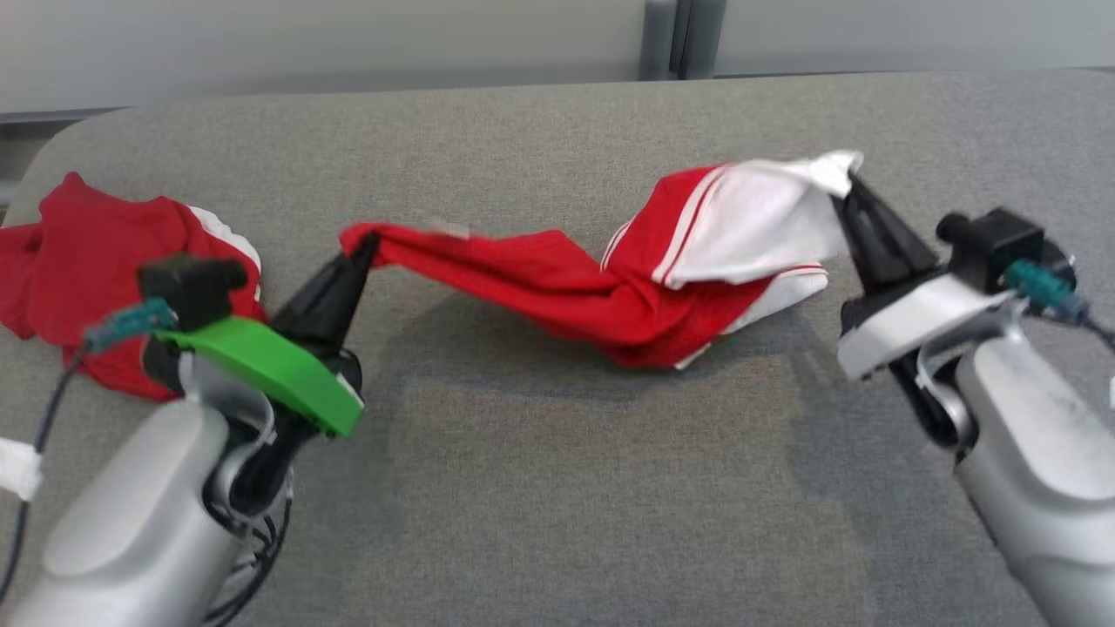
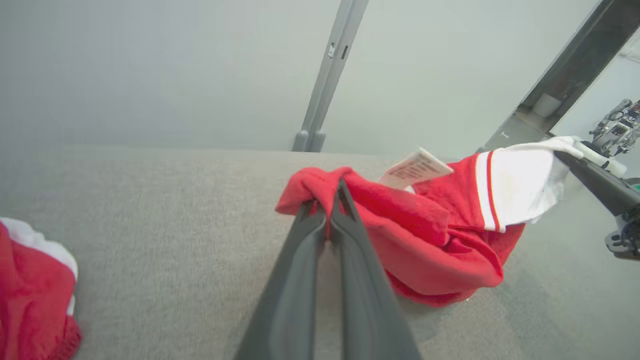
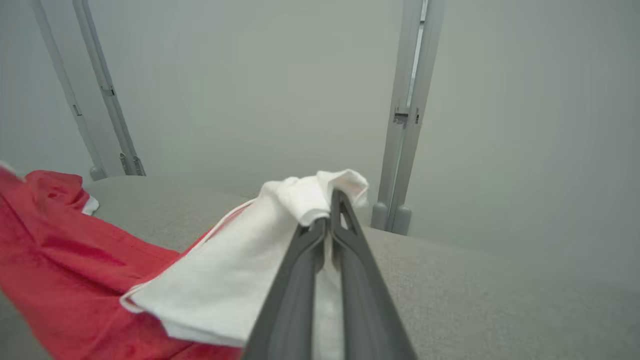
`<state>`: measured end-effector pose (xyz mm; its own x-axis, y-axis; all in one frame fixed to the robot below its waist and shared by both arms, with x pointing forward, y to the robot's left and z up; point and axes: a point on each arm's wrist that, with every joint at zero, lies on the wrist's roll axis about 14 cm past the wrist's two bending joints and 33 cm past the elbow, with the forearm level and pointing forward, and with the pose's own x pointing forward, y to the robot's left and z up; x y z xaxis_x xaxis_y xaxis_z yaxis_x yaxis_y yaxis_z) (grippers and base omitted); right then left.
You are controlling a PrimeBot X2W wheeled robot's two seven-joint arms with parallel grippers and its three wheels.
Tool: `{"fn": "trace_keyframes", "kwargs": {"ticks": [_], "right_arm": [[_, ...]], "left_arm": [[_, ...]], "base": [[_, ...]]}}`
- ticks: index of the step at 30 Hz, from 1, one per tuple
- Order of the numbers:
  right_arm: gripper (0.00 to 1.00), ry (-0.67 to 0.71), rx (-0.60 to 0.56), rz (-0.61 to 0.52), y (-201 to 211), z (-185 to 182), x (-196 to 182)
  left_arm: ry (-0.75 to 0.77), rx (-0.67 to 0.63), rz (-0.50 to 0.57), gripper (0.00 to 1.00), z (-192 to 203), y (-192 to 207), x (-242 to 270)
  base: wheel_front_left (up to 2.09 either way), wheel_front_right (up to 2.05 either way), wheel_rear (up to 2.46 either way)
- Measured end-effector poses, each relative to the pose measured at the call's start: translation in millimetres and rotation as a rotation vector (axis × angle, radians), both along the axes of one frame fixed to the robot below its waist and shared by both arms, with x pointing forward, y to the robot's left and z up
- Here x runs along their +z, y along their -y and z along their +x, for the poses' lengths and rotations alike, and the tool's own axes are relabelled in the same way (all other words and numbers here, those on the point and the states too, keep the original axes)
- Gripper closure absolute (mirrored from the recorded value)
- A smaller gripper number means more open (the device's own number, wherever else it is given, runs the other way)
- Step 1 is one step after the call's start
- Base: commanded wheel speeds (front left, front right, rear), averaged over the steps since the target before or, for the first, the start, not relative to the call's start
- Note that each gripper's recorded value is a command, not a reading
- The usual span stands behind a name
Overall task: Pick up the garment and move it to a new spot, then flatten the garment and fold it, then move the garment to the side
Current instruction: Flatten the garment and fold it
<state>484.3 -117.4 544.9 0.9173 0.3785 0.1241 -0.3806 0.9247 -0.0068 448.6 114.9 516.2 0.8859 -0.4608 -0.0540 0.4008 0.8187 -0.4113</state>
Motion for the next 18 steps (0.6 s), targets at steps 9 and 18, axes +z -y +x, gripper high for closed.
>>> {"fn": "trace_keyframes", "kwargs": {"ticks": [9,18], "right_arm": [[1.0,0.219,0.049,0.058,14.0,66.5,155.0],[1.0,0.245,-0.072,0.113,27.8,162.6,206.3]], "left_arm": [[0.265,-0.057,0.085,1.0,63.9,-5.2,132.6],[0.357,-0.002,0.201,1.0,165.4,-10.8,168.1]], "base": [[0.0,0.0,0.0],[0.0,0.0,0.0]]}}
